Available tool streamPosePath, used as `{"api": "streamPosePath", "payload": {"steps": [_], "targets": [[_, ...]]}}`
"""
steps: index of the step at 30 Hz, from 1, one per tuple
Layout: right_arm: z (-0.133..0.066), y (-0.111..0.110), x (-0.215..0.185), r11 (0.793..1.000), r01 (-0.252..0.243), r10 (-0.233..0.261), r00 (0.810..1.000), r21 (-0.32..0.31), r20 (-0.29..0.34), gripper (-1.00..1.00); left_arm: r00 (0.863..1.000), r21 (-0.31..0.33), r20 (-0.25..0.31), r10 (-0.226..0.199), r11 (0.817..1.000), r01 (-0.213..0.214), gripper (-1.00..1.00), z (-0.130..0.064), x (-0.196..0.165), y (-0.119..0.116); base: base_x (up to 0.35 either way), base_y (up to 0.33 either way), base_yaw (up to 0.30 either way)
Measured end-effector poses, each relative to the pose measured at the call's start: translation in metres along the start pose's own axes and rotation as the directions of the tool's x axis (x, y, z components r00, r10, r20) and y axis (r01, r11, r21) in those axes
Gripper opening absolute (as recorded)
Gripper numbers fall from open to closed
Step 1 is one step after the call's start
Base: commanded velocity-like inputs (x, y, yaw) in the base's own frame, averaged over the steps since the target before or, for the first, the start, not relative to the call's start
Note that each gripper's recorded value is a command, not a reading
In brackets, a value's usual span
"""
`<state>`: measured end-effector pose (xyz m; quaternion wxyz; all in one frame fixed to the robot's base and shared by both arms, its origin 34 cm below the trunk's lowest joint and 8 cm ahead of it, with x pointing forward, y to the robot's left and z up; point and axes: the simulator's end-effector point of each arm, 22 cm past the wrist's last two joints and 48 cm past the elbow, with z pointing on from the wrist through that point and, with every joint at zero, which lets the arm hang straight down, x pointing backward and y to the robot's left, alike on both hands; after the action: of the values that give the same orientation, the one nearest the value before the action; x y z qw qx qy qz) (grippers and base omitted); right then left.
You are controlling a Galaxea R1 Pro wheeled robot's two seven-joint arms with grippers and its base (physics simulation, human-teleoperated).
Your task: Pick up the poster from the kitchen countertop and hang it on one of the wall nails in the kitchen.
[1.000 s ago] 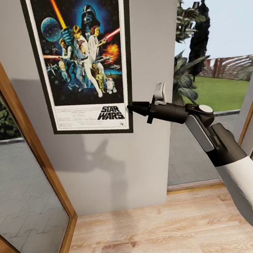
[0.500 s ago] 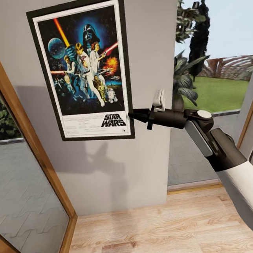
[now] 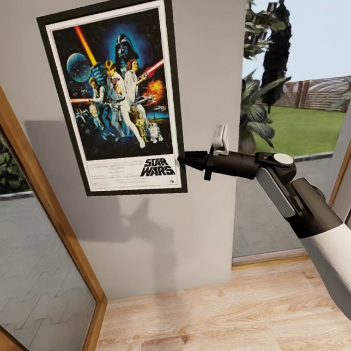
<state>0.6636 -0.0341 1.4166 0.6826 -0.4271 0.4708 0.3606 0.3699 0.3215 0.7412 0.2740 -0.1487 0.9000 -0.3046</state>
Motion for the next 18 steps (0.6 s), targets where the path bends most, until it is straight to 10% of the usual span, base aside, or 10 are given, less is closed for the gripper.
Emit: {"api": "streamPosePath", "payload": {"steps": [18], "targets": [[-0.0004,0.0053,-0.0045,0.999,0.028,-0.027,0.999,-0.027,0.033,-1.00,1.000,0.000,0.000,0.001,1.000,-0.001,1.00,-0.0003,-0.0004,0.0002,0.000,0.000,0.000]]}}
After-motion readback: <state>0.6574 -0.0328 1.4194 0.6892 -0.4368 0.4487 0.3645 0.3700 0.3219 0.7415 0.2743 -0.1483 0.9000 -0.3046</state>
